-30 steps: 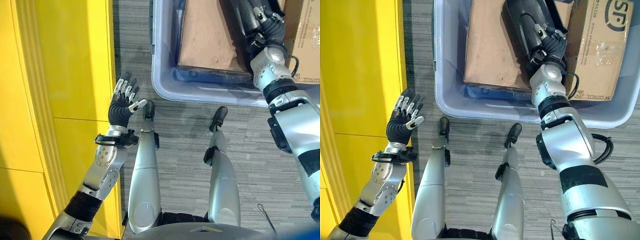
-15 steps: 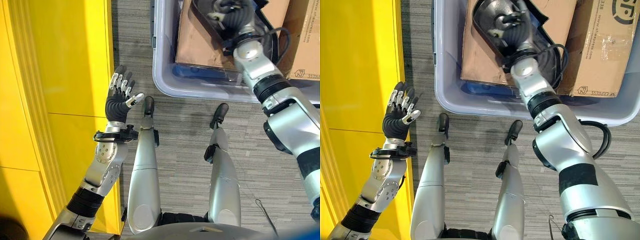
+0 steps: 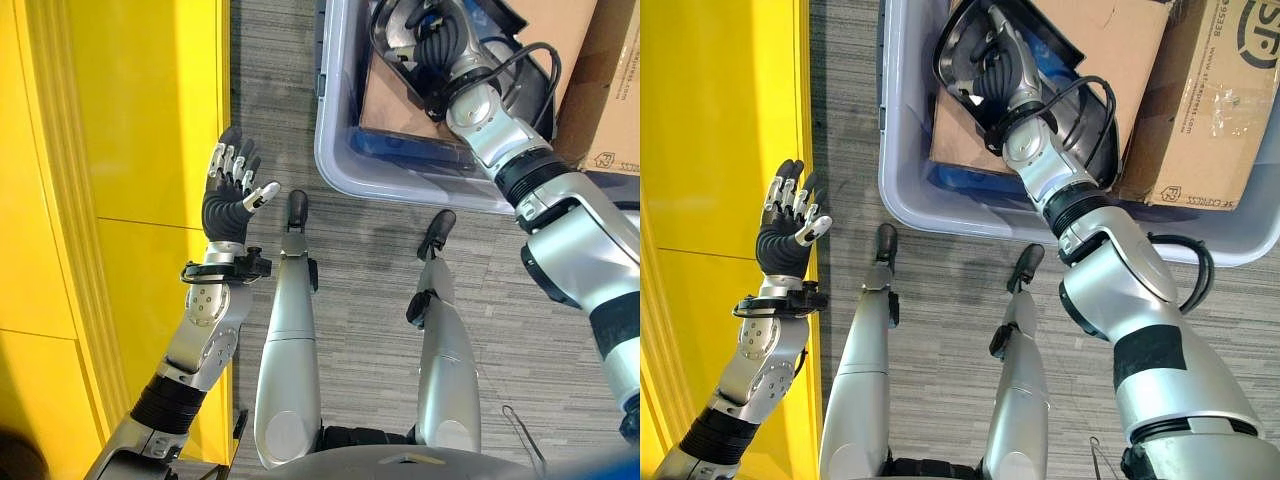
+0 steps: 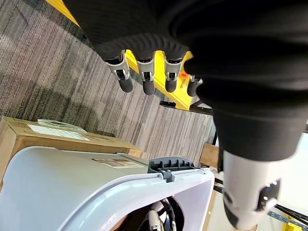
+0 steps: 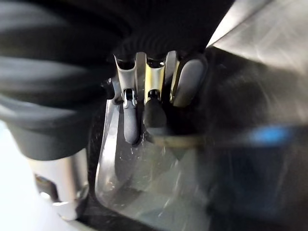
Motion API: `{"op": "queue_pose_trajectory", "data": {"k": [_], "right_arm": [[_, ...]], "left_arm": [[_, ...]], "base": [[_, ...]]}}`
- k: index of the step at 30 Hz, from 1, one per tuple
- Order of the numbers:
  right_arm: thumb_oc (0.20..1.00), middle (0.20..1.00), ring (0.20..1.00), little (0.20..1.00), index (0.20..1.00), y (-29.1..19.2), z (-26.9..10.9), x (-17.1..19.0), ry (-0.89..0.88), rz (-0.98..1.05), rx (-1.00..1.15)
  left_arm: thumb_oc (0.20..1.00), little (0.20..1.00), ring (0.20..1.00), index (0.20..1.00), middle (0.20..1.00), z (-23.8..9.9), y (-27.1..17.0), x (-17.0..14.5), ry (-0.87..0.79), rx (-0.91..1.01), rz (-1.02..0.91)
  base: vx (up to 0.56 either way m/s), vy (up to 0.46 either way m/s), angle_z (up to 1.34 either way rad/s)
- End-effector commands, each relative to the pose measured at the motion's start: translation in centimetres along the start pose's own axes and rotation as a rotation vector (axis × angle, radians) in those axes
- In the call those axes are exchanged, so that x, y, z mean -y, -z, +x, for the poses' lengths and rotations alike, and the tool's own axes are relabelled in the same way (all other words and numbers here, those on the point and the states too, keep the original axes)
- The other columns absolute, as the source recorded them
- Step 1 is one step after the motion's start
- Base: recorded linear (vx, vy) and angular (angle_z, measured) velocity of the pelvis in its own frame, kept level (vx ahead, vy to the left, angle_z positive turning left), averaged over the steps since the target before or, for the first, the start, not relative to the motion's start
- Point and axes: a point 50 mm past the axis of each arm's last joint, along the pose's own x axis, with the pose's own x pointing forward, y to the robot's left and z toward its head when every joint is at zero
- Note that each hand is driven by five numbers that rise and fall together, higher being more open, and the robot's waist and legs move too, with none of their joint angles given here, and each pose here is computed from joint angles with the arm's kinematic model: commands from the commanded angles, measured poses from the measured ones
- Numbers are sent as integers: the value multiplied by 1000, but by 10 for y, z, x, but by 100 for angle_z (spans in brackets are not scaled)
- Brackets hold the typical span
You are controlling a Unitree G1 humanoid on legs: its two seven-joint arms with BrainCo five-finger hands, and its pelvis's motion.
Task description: Move parts from the plastic box to the shelf.
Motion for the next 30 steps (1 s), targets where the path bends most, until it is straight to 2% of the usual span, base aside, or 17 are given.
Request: {"op": "queue_pose_trajectory", "data": {"k": [1, 5, 9, 11, 14, 20, 30], "right_arm": [[1000, 1000, 1000, 1000, 1000, 47, -16, -1, -126, -328, -115], [1000, 1000, 1000, 1000, 1000, 57, -19, 12, -196, -561, -72], [1000, 1000, 1000, 1000, 1000, 73, -26, 28, -373, -1047, 29], [1000, 1000, 1000, 1000, 1000, 74, -29, 26, -472, -1204, 88], [1000, 1000, 1000, 1000, 1000, 80, -31, 39, -522, -1391, 101], [1000, 1000, 1000, 1000, 1000, 81, -35, 45, -589, -1551, 164], [1000, 1000, 1000, 1000, 1000, 82, -39, 54, -623, -1677, 204]], "left_arm": [[1000, 1000, 1000, 1000, 1000, -8, -22, 8, 86, 116, 30], [1000, 1000, 1000, 1000, 1000, -9, -25, 4, 91, 123, 55], [1000, 1000, 1000, 1000, 1000, -10, -30, -6, 88, 135, 97], [1000, 1000, 1000, 1000, 1000, -11, -31, -8, 88, 133, 112], [1000, 1000, 1000, 1000, 1000, -11, -33, -12, 83, 137, 127], [1000, 1000, 1000, 1000, 1000, -11, -36, -18, 91, 130, 170], [1000, 1000, 1000, 1000, 1000, -12, -40, -25, 101, 118, 223]], "base": [[-3, -3, 7], [1, -1, 8], [4, -16, 5], [0, 0, 0], [0, 0, 0], [1, -7, 2], [0, 0, 0]]}}
